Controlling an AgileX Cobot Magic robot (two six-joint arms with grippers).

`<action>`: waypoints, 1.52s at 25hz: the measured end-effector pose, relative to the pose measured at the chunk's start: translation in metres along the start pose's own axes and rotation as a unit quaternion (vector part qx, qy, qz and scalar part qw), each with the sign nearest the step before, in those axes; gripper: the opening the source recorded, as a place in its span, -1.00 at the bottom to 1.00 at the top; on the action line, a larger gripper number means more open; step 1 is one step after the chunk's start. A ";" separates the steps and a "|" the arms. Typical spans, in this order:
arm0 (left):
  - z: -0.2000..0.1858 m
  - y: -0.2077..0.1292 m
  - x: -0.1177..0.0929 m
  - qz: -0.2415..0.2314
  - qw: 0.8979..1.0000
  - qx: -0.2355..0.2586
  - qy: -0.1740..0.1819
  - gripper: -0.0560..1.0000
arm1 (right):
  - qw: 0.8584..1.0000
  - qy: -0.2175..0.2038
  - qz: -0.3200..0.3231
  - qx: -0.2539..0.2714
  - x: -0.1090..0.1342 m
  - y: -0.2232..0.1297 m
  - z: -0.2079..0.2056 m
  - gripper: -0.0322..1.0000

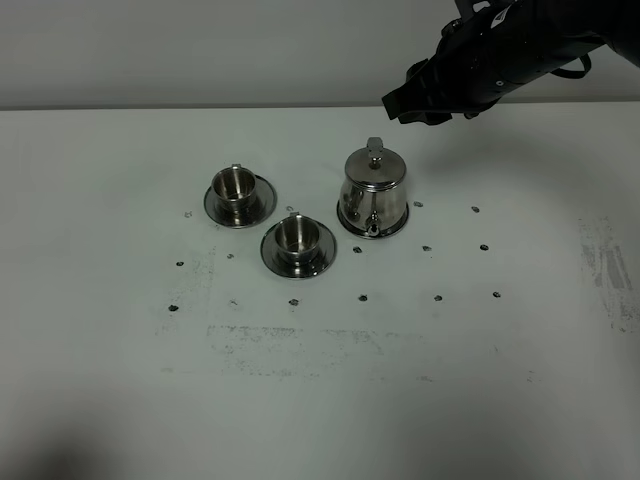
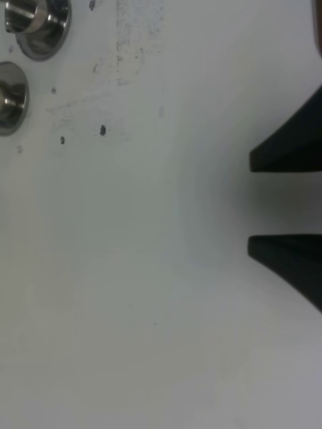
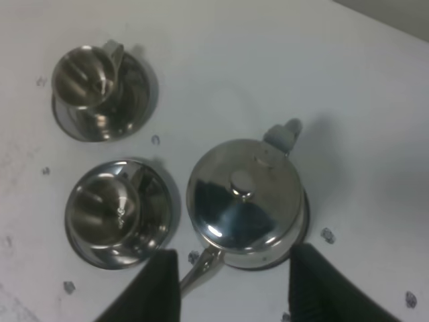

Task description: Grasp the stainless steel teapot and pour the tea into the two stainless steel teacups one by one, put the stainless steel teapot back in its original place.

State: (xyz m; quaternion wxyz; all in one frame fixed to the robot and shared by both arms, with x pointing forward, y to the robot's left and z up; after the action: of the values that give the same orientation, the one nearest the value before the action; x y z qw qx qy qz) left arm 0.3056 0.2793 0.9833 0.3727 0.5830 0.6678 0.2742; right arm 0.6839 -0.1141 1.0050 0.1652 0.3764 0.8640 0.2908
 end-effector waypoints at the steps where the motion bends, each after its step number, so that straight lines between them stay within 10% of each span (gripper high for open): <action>1: 0.000 0.000 0.001 0.001 1.000 0.000 0.002 -0.35 | 1.000 -0.001 0.000 -0.001 0.000 0.000 0.000 -0.22; 23: 0.000 0.000 0.008 -0.010 1.000 -0.001 0.021 -0.35 | 1.000 0.000 0.011 0.017 0.001 0.027 0.013 -0.22; 38: 0.000 0.000 0.008 -0.010 1.000 -0.001 0.021 -0.35 | 0.994 -0.086 0.032 0.052 -0.033 0.051 0.093 -0.16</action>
State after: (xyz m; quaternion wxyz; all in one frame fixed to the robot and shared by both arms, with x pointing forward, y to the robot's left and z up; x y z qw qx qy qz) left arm 0.3054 0.2868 0.9820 0.3617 0.5701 0.6812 0.2829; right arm 0.7807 -0.0758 0.9666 0.2102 0.4353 0.8480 0.2172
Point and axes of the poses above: a point on each arm's last joint axis where the gripper is mounted, z pointing out along that axis toward the gripper, x along the wrist's bending axis when the last joint is at zero, y = z × x, the point moved 9 cm from there along z, pointing out along that axis toward the gripper, and after that the axes turned 13 degrees about -z, right-handed, at the moved point
